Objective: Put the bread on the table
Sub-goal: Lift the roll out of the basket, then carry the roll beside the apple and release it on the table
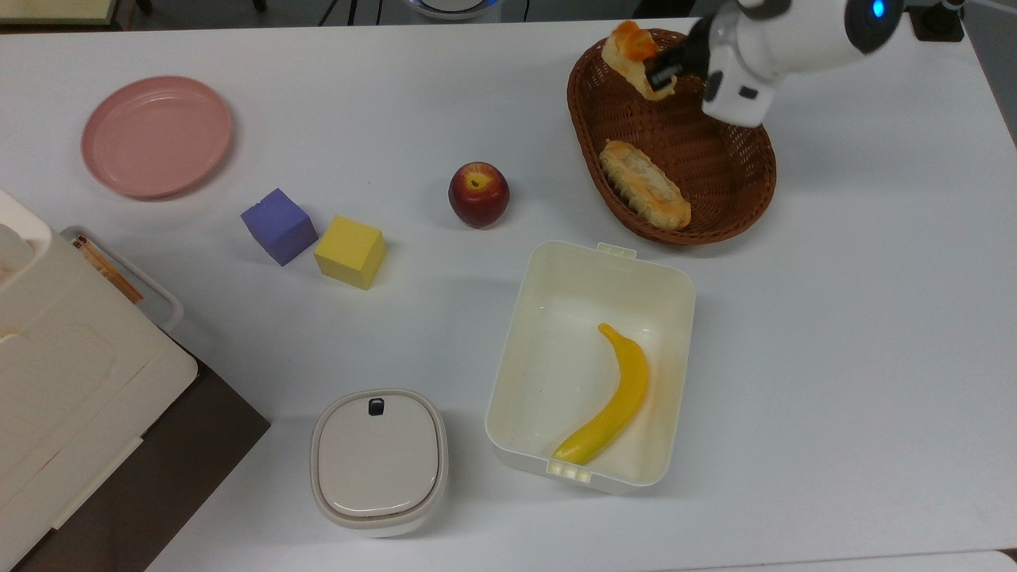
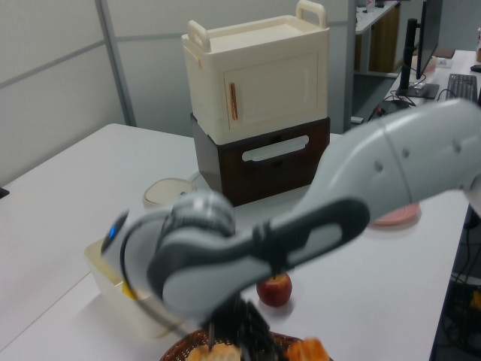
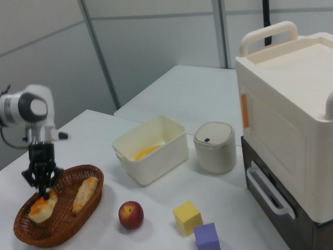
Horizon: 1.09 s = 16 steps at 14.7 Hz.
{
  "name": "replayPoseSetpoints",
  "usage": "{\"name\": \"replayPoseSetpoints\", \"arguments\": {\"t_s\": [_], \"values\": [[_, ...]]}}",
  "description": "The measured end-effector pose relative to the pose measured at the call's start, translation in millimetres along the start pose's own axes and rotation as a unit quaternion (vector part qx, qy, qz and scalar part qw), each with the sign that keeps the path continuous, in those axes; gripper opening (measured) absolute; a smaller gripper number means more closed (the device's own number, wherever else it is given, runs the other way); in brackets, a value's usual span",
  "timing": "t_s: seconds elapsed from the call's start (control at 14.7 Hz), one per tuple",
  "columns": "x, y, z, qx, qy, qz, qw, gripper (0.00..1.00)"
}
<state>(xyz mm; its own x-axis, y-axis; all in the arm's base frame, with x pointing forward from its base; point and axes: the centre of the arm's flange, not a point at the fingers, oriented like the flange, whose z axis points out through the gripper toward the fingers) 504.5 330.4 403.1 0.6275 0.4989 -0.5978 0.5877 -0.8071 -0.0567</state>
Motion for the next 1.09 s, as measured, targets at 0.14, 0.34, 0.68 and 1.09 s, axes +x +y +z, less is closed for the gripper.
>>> {"name": "replayPoseSetpoints", "arguments": {"t_s": [0.14, 0.34, 0.68, 1.09], "values": [[-33, 41, -26, 0.018, 0.021, 0.027, 0.9992, 0.1], [-77, 122, -43, 0.025, 0.048, 0.08, 0.9953, 0.1], [-130, 276, -30, 0.042, 0.097, 0.188, 0.9765, 0.1], [-160, 335, -30, 0.03, 0.136, 0.24, 0.9608, 0.7]]}}
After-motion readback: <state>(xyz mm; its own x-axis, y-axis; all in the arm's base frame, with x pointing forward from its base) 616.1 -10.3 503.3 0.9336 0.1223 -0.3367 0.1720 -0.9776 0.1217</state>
